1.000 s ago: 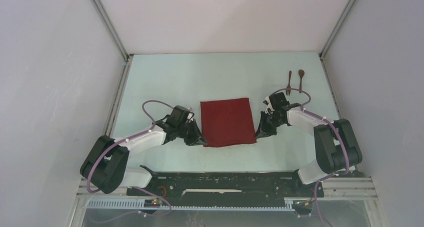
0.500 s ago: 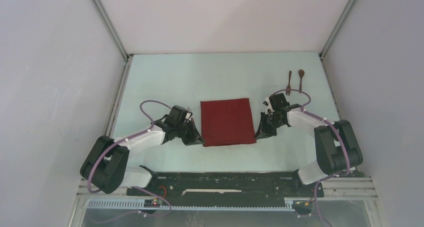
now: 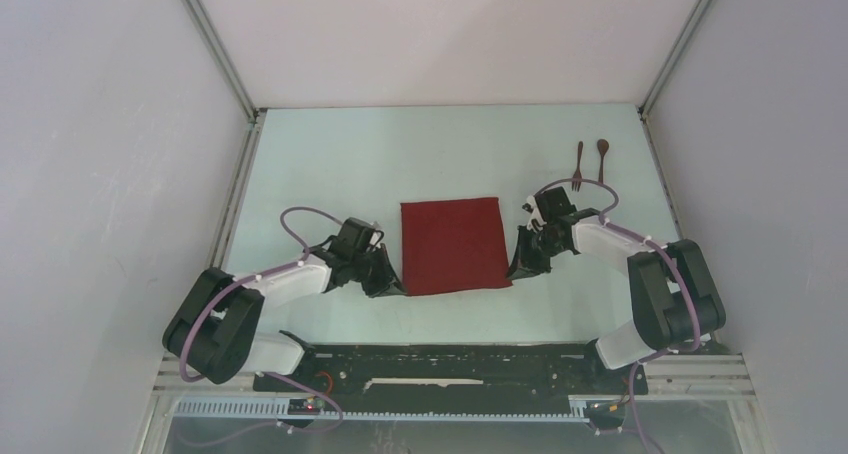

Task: Fold the napkin into a case and place the utensils inside
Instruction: Smooth out the square-folded napkin at the center of the board.

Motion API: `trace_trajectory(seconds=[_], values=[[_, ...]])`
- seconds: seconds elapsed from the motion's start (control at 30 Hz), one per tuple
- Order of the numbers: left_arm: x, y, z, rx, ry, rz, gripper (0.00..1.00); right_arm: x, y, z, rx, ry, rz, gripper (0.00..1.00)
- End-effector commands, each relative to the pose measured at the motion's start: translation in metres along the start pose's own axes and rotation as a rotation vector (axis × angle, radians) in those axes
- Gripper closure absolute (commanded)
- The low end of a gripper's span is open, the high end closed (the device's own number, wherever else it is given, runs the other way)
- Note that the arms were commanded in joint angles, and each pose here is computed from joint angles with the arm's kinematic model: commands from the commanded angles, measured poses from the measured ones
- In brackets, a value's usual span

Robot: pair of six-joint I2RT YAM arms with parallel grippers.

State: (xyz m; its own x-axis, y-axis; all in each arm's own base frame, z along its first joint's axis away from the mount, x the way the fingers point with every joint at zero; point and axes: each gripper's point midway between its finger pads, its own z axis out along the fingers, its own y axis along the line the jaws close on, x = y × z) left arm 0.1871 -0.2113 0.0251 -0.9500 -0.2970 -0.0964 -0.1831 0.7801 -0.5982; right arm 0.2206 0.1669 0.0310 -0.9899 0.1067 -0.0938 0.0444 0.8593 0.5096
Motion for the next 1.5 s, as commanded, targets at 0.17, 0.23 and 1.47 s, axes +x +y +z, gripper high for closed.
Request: trace_trajectory(seconds=[0.17, 0.23, 1.47], values=[[-0.002, 0.01, 0.002, -0.018, -0.021, 0.027, 0.98, 0.001, -0.001, 0.0, 0.014, -0.013, -0.013, 0.95], [-0.003, 0.008, 0.0, -0.019, -0.023, 0.037, 0.92, 0.002, -0.006, 0.002, 0.036, -0.012, -0.014, 0.91], [-0.056, -0.087, -0.036, 0.302, -0.122, 0.144, 0.46, -0.081, 0.079, -0.024, -0.331, -0.196, -0.077, 0.19]])
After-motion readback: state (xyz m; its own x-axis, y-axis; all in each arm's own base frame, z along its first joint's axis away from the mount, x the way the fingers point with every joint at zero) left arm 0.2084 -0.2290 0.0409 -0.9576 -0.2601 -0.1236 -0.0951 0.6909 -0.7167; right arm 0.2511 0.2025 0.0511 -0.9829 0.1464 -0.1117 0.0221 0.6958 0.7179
